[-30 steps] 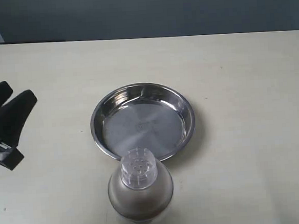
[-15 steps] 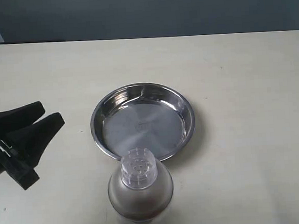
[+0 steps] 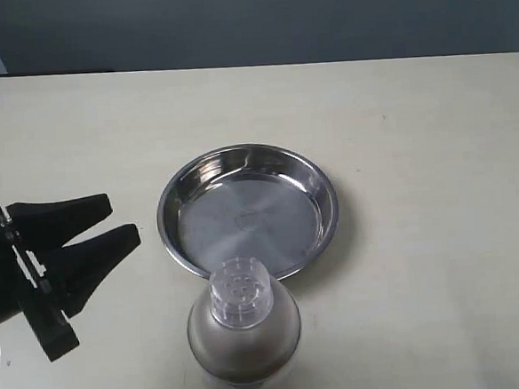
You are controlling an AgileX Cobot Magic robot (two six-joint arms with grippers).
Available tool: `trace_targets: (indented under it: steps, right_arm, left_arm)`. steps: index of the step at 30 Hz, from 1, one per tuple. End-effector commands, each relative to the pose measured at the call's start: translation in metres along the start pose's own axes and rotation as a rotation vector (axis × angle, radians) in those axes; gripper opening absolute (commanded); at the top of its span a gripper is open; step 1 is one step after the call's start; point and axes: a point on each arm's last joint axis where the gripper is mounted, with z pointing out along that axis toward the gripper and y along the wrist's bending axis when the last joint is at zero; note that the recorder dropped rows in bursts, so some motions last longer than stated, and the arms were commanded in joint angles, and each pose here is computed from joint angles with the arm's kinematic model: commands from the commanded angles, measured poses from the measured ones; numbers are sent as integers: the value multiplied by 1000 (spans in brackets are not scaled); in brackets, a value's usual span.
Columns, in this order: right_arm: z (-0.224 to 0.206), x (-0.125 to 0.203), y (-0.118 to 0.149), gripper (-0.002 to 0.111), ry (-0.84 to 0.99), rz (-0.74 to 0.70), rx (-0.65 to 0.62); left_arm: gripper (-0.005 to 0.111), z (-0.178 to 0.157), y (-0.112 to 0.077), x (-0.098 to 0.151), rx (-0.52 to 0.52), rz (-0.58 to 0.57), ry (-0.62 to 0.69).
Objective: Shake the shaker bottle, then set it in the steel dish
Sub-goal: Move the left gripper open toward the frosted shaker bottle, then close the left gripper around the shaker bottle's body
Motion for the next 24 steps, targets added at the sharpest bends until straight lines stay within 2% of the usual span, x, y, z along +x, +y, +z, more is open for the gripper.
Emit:
trace_targets:
  steps: [1, 3, 6, 11, 14, 15, 17, 24]
  right_arm:
    - [0, -1, 0, -1, -16, -4, -3]
    - [0, -1, 0, -1, -16, -4, -3]
    - [0, -1, 0, -1, -16, -4, -3]
    - [0, -1, 0, -1, -16, -4, -3]
    - [0, -1, 0, -1, -16, -4, -3]
    - [0, -1, 0, -1, -16, -4, -3]
    - [0, -1, 0, -1, -16, -4, -3]
    - [0, -1, 0, -1, -16, -4, -3]
  left_arm:
    - [52, 4, 0, -6, 42, -9, -8]
    - [52, 6, -1, -7, 81, -49, 9]
    - [52, 7, -4, -13, 122, -25, 10]
    - [52, 14, -13, -36, 170, 2, -77]
    - [52, 20, -24, -44, 268, 29, -78]
    - [52, 24, -33, -44, 339, 49, -59]
    - [52, 25, -39, -43, 375, 49, -53]
    - [55, 28, -47, -43, 414, 48, -59]
